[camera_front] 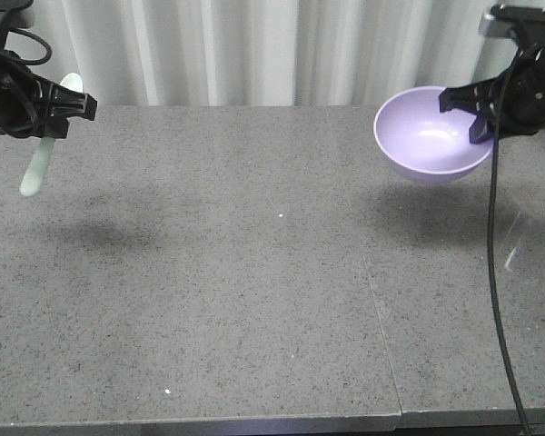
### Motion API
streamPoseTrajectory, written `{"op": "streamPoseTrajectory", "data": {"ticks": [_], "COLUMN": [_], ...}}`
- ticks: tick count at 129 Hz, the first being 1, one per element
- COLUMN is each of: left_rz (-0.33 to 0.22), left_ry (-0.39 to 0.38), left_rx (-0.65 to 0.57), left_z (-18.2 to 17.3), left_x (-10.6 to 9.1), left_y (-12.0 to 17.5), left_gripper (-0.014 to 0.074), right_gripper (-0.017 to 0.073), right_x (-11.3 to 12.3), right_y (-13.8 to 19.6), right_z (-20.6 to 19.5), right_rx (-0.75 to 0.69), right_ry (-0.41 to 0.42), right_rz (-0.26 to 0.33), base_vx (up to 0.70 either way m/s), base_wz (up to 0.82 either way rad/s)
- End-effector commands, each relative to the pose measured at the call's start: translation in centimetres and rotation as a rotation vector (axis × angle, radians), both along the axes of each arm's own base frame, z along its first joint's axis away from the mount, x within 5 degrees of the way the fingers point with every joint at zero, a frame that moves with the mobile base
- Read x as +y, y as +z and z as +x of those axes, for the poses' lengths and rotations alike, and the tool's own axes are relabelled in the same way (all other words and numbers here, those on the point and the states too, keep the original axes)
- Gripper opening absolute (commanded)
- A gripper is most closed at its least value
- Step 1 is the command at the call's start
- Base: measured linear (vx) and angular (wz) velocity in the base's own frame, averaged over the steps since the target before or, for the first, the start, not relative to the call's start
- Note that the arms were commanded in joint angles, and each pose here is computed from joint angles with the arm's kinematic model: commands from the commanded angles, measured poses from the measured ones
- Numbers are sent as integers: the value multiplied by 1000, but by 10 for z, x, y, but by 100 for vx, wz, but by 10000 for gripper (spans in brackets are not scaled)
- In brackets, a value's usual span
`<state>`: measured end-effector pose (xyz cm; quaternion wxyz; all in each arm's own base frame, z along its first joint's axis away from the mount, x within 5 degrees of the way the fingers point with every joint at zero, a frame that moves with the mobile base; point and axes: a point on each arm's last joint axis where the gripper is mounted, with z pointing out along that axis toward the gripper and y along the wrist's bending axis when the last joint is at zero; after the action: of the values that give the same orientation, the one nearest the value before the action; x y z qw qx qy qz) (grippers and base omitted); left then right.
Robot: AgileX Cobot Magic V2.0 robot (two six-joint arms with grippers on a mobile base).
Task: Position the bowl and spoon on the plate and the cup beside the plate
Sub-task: 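Lift the lavender bowl by its rim with the right gripper, then drive the base to the counter with the blue plate and cup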
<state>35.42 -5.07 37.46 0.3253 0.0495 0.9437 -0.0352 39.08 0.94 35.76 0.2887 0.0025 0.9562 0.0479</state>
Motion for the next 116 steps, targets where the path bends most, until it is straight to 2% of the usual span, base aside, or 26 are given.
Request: {"op": "streamPoseTrajectory", "data": {"ticks": [1,31,116], "left_rz": [-23,-23,-23], "left_ry": [-5,-5,-5], "left_rx": [-120,-120,-120], "left_z": [-9,-9,-9], "left_x": [-1,-1,-1], "left_y": [27,27,27], "left_gripper": [-8,-8,-8], "right_gripper": [-3,-3,-3], "right_x": [-1,-4,-3], "right_y": [40,47,46], "right_z": [-16,-22,-22], "right_rx": [-143,-159,-153], "right_ry": [3,0,0], "right_rz": [4,-32,-27], "base_vx": [0,0,0], "base_wz": [0,0,0]}}
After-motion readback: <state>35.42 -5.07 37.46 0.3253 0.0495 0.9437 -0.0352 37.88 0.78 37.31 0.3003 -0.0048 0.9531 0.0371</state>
